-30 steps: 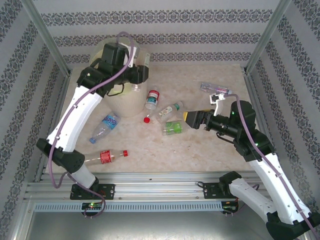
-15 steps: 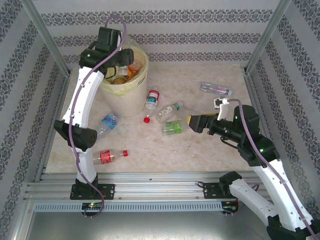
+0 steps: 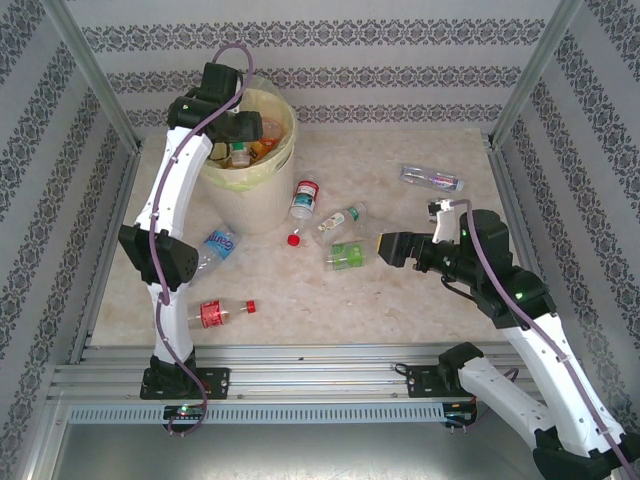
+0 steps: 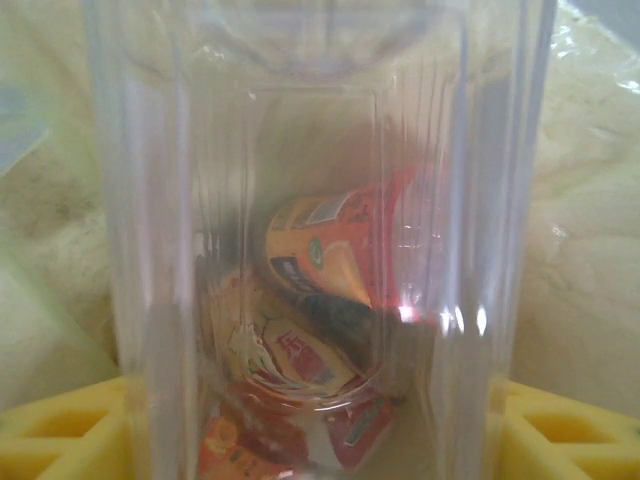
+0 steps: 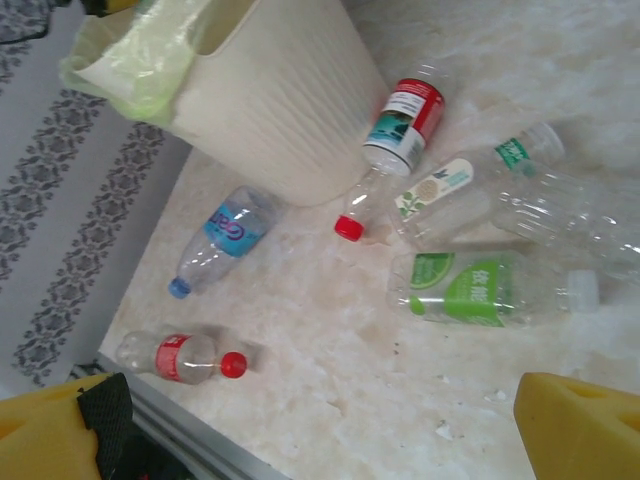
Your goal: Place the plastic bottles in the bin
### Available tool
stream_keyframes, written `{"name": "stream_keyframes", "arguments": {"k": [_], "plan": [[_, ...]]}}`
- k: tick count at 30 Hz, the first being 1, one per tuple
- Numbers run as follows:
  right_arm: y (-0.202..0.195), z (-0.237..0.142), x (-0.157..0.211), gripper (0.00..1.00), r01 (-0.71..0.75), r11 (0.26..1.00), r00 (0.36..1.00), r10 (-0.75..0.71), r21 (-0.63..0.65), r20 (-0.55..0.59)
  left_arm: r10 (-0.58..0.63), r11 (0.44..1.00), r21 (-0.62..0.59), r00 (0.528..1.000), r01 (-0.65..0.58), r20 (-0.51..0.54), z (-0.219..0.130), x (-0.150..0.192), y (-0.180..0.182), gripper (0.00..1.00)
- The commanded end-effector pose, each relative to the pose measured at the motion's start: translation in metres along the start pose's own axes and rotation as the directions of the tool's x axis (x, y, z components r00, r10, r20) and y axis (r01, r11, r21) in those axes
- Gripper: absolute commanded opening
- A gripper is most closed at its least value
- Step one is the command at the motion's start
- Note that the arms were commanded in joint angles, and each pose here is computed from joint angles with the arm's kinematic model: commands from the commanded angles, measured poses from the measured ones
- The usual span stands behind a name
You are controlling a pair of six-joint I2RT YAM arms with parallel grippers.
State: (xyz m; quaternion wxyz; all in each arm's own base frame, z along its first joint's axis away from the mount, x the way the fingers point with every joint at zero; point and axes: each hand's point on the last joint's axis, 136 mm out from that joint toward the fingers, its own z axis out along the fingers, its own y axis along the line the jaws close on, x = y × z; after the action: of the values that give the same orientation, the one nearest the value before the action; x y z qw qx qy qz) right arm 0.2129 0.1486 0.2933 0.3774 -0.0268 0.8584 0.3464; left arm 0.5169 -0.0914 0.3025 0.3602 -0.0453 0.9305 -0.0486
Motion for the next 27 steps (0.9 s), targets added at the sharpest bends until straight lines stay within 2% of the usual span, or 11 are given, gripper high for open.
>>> {"name": "stream_keyframes", "arguments": {"k": [1,4,9,17,20,24,27], "plan": [[-0.017,0.000,-0.002,0.98,-0.034,0.994,0.999,0.033,0.100,0.010,-0.026,1.000,-0.005,1.000,0.026,-0.017,-0.008,0.004,0.007,0.76],[-0.022,0.005,-0.001,0.98,-0.066,0.992,0.998,0.065,0.111,0.006,-0.031,0.999,0.010,1.000,0.031,0.002,-0.017,-0.001,0.006,0.82],[-0.029,0.012,0.003,0.98,-0.108,0.986,0.994,0.109,0.127,0.000,-0.039,0.998,0.048,0.998,0.037,0.042,-0.038,-0.009,0.000,0.83],[-0.065,0.033,0.017,0.98,-0.325,0.915,0.945,0.325,0.240,0.040,-0.003,0.977,0.214,0.991,-0.026,0.135,-0.087,-0.010,-0.024,0.85],[-0.085,0.040,0.026,0.98,-0.385,0.867,0.920,0.388,0.317,0.055,0.024,0.960,0.271,0.983,-0.073,0.181,-0.111,0.000,-0.033,0.88],[-0.096,0.052,0.032,0.98,-0.422,0.837,0.901,0.429,0.347,0.061,0.052,0.931,0.342,0.975,-0.126,0.218,-0.139,0.028,-0.045,0.99],[-0.105,0.063,0.038,0.96,-0.457,0.810,0.881,0.468,0.368,0.067,0.069,0.890,0.425,0.970,-0.166,0.233,-0.158,0.057,-0.059,1.00]]}}
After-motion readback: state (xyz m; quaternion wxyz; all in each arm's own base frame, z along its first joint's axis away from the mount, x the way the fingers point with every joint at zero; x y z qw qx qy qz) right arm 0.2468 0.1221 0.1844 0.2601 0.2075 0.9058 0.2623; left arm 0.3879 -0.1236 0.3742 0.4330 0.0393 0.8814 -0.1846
